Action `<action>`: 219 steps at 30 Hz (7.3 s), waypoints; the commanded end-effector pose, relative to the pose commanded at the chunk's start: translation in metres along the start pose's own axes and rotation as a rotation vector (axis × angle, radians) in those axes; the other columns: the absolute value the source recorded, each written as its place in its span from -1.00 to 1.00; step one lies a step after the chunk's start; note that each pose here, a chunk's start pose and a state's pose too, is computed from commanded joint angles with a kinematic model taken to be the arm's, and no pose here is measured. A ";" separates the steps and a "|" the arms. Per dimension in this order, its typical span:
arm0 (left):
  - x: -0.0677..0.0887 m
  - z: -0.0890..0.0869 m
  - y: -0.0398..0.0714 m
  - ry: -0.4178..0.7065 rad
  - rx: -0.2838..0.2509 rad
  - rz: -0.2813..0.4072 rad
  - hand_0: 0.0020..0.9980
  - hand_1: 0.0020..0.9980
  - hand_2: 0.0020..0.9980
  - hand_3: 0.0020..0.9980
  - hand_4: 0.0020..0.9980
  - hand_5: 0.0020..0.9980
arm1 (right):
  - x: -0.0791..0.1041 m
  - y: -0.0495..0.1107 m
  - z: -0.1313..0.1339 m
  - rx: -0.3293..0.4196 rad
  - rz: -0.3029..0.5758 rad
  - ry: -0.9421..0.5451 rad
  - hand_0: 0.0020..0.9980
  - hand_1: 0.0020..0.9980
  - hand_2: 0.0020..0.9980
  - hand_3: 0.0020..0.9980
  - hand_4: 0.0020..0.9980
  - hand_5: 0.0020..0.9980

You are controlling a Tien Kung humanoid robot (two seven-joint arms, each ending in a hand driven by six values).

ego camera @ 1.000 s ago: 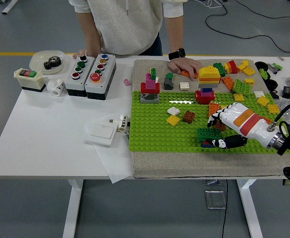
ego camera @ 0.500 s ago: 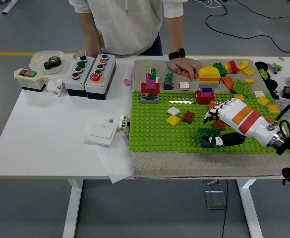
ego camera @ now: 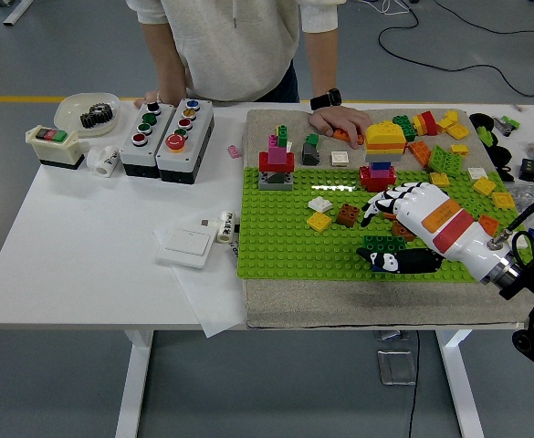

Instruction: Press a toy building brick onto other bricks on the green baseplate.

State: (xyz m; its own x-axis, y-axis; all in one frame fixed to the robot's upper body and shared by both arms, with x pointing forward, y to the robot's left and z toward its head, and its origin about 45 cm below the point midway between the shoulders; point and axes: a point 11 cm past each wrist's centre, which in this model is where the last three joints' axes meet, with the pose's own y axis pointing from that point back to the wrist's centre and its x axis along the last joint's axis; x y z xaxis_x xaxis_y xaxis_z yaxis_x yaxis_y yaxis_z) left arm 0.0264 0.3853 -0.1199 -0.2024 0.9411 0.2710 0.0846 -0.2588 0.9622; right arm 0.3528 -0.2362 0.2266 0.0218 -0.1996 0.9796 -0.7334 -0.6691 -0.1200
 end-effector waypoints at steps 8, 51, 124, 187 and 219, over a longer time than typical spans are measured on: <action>0.000 -0.002 0.000 -0.003 0.005 0.002 0.00 0.21 0.53 0.58 0.68 0.65 | -0.006 0.004 -0.005 0.016 -0.031 0.011 0.12 0.09 0.16 0.03 0.27 0.03; -0.002 0.006 0.001 -0.003 -0.011 -0.003 -0.01 0.21 0.53 0.58 0.68 0.64 | -0.017 0.014 0.015 -0.013 -0.063 0.051 -0.04 -0.04 0.04 0.01 0.22 -0.05; -0.003 0.005 0.001 -0.008 -0.007 -0.004 0.00 0.21 0.53 0.58 0.68 0.66 | -0.035 0.021 0.022 -0.016 -0.131 0.052 -0.08 -0.07 0.03 0.02 0.24 -0.09; -0.002 0.003 0.001 -0.022 0.000 -0.002 0.00 0.21 0.54 0.58 0.68 0.66 | -0.044 0.028 0.028 -0.045 -0.149 0.038 -0.20 -0.12 0.01 0.02 0.28 -0.03; -0.003 0.004 0.001 -0.025 -0.002 -0.003 0.00 0.21 0.53 0.58 0.67 0.67 | -0.040 0.031 0.028 -0.039 -0.141 0.050 -0.19 -0.12 0.01 0.02 0.28 -0.03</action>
State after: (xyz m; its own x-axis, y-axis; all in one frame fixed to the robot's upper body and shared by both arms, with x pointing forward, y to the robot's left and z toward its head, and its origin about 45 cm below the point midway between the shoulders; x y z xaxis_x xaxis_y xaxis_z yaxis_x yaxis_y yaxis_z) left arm 0.0308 0.3834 -0.1198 -0.1783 0.9468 0.2678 0.0821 -0.2569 0.9629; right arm 0.3483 -0.2686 0.1791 0.0935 -0.0695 0.9932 -0.7512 -0.6596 0.0246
